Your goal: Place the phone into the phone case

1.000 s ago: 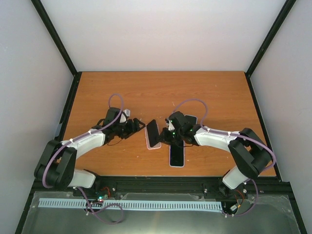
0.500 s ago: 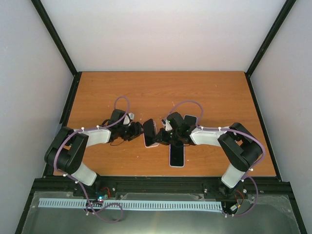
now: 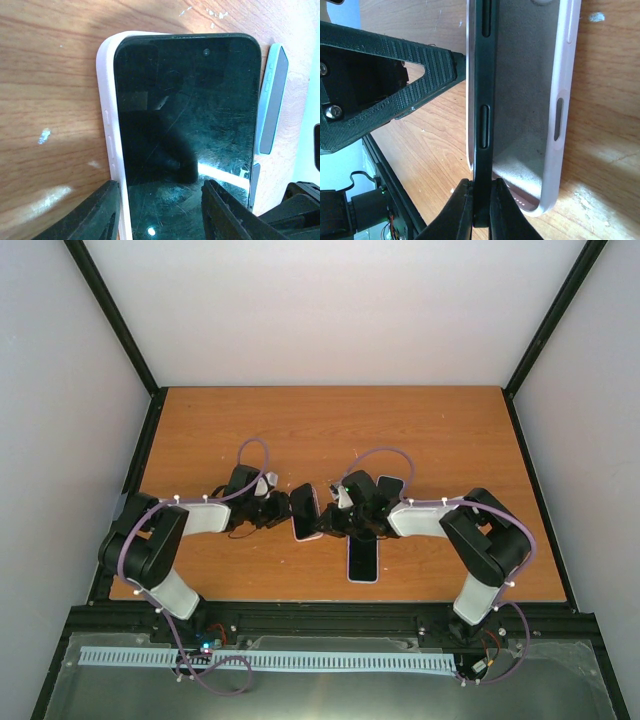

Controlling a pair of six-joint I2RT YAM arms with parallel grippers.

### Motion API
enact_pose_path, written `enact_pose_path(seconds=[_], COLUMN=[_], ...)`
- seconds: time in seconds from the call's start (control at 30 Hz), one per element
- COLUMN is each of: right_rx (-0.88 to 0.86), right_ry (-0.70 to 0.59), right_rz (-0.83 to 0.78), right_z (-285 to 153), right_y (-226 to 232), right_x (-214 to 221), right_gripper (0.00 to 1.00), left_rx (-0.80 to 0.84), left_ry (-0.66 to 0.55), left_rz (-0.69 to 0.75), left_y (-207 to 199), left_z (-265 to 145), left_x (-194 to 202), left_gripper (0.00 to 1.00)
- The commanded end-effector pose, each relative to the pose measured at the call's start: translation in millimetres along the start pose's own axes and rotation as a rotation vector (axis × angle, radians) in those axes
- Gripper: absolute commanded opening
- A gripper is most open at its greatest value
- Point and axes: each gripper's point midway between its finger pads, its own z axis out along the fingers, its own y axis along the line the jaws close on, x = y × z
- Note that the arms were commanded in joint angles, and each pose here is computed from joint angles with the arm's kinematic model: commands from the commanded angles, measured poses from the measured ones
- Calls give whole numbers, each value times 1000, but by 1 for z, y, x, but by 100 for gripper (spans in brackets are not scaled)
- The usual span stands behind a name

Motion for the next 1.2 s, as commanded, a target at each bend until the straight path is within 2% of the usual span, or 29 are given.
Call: enact_pose_path(seconds=[0.0,0.5,0.7,0.9,1.03,1.17], right_rx=[97,242,302,287,280,263], right_ry=[43,-33,-97,-113,-118,-123], right_rz=[31,-38,-92,-141,-143,-126], right_z=[10,-23,-34,-23,-11,0], right_y=[-33,-27,-23,-15,-16,-22], right_x=[14,-3,-21,-39,-48,-53], right_gripper=[3,27,29,29,40,47], left_rx=[38,-15,-16,-54,-49,-53], left_ry=[-15,-7,-9,-40,-55,-50], left_rz=[66,77,91,66,63,54], left_y=[-8,4,2,6,4,9], left_z=[3,8,8,3,-1,0], left_x=[-7,-8,-11,-15,-15,-11], left_gripper=[45,41,40,41,49,48])
